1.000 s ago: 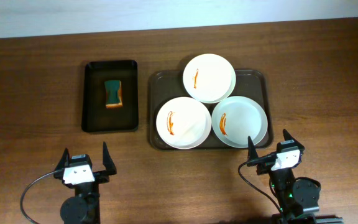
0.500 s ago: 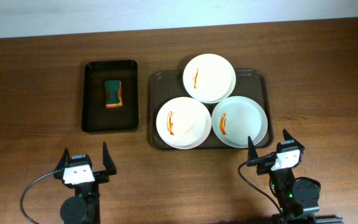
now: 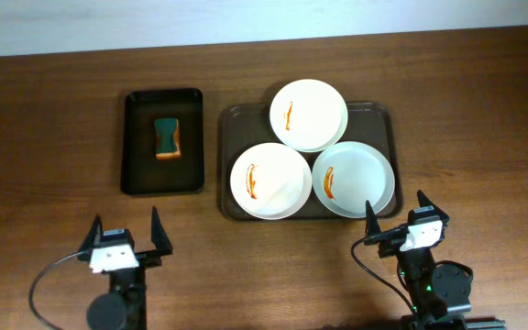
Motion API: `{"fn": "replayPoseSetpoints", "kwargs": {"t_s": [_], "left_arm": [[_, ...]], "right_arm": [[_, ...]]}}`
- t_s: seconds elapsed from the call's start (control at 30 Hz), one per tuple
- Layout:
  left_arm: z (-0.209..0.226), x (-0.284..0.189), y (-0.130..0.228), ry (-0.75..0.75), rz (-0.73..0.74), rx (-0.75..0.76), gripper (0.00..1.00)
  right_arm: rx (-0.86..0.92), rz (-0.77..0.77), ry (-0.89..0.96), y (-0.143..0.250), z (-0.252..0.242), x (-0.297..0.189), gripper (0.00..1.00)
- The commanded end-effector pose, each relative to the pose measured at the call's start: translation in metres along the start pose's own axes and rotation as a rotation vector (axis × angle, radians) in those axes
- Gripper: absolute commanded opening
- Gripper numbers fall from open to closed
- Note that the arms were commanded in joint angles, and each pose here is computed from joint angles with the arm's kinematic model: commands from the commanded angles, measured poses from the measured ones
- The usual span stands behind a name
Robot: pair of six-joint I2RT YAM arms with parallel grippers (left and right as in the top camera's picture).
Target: Clean dirty plates on tray and stack at the side
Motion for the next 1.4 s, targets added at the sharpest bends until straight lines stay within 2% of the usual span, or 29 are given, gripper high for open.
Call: {"fn": "replayPoseSetpoints", "kwargs": {"t_s": [0.0,0.07,0.17,0.27,0.37,0.43,0.53,0.6,0.67,0.7,0.73,0.8,0.83,0.87,0.93,1.03,1.2,1.27,1.37], "left_arm": [[-0.033,-0.016,-0.048,0.425,-0.314,-0.076,0.99],[-0.032,-0.030,-0.078,0.456,-0.519,-0.025,0.99],[-0.029,-0.046,-0.103,0.451,-0.691,0.019,0.99],[-0.027,-0.046,-0.115,0.447,-0.670,0.037,0.99],[-0.026,-0.029,-0.122,0.449,-0.452,0.076,0.99],[-0.020,0.002,-0.130,0.435,-0.094,0.107,0.99],[-0.015,0.057,-0.134,0.417,0.282,0.079,0.99],[-0.027,0.109,-0.127,0.558,0.548,0.008,0.99],[-0.053,0.150,-0.112,0.834,0.687,-0.154,0.99],[-0.057,0.167,-0.101,0.846,0.751,-0.179,0.99],[-0.055,0.185,-0.090,0.806,0.824,-0.172,0.99],[-0.043,0.210,-0.079,0.628,0.950,-0.080,0.99],[-0.030,0.223,-0.077,0.475,1.036,0.018,0.99],[-0.024,0.228,-0.076,0.393,1.096,0.084,0.99],[-0.021,0.236,-0.068,0.328,1.137,0.143,0.99],[-0.029,0.249,-0.058,0.371,1.109,0.113,0.99],[-0.034,0.262,-0.038,0.357,1.114,0.084,0.99],[-0.039,0.271,-0.012,0.366,1.153,0.076,0.99],[-0.058,0.276,0.040,0.466,1.262,0.017,0.99]], "right_arm": [[-0.006,0.008,0.004,0.003,0.000,0.000,0.98],[-0.006,0.008,0.004,0.003,0.000,0.000,0.98],[-0.006,0.008,0.004,0.003,0.000,0.000,0.99],[-0.006,0.008,0.004,0.003,0.000,0.000,0.98],[-0.006,0.008,0.004,0.003,0.000,0.000,0.98],[-0.006,0.008,0.004,0.003,0.000,0.000,0.98],[-0.006,0.008,0.004,0.003,0.000,0.000,0.99],[-0.006,0.008,0.004,0.003,0.000,0.000,0.98],[-0.006,0.008,0.004,0.003,0.000,0.000,0.98],[-0.006,0.008,0.004,0.003,0.000,0.000,0.98],[-0.006,0.008,0.004,0.003,0.000,0.000,0.99],[-0.006,0.008,0.004,0.003,0.000,0.000,0.98],[-0.006,0.008,0.004,0.003,0.000,0.000,0.98],[-0.006,0.008,0.004,0.003,0.000,0.000,0.98],[-0.006,0.008,0.004,0.003,0.000,0.000,0.98],[-0.006,0.008,0.004,0.003,0.000,0.000,0.98],[-0.006,0.008,0.004,0.003,0.000,0.000,0.98],[-0.006,0.008,0.004,0.003,0.000,0.000,0.98],[-0.006,0.008,0.004,0.003,0.000,0.000,0.98]]}}
Point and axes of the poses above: each gripper's point midway between its finger pads, its own x axis out along the fingers, its own z axis along the line the jaws close on, y = z × x, the point moved 8 cm from there along -x, back along the fingers, and after that the axes turned 11 degrees about x, right-handed, at the moved point
